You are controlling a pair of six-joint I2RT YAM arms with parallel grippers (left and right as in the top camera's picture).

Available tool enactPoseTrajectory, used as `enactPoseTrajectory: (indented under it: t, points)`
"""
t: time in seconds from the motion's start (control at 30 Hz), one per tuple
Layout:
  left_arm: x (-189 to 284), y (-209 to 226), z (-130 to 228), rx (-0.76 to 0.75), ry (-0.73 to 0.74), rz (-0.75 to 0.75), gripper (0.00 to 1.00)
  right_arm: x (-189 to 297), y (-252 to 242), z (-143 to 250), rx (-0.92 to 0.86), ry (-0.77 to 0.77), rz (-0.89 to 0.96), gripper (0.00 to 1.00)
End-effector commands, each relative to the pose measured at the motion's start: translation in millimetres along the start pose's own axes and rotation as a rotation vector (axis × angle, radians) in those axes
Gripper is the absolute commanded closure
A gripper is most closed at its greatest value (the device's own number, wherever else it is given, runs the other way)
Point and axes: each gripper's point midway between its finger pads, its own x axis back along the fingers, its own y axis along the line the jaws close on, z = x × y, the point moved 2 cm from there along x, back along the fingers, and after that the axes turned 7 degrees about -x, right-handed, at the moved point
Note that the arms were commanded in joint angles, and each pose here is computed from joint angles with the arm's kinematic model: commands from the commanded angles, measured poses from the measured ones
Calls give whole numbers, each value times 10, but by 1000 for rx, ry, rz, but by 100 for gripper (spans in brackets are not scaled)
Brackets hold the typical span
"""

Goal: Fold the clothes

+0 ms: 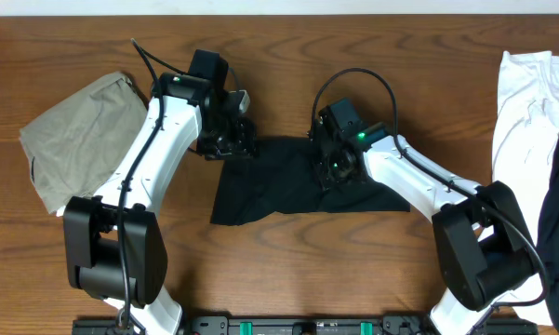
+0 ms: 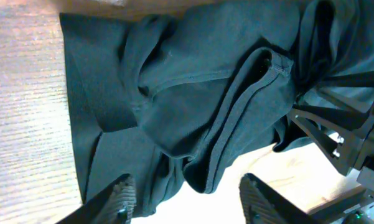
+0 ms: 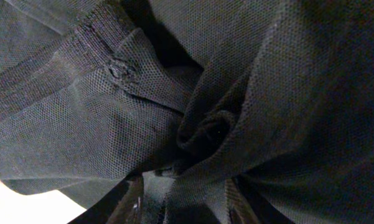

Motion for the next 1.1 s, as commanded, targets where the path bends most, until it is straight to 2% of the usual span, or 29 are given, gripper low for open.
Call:
enactPoseTrajectory:
  t: [0.0,0.2,0.4,0.6,0.9,0.97,1.07]
  points:
    - [71,-48,9,-14,-15,10,40,54,-9,-20,-21,-5,-1,60]
    - [84,109,-3,-1,-21,-65,25,483,-32,-197,-26,-124,16,58]
    - [79,235,-12,-39,-14,-67,18,710,-118,-271,-40,-193,46,54]
    - [-141,459,33,2,70,-67,17,589,-177,-188,-53,-140,60,54]
    - [-742,680,188,23,260,-50,16,574,-181,-182,-53,-135,62,53]
    - [-845,645,208,24,282,3,16,573,-181,-181,-53,-134,62,53]
    - [-948,470,217,-3,292,157,16,574,-179,-189,-53,-138,61,53]
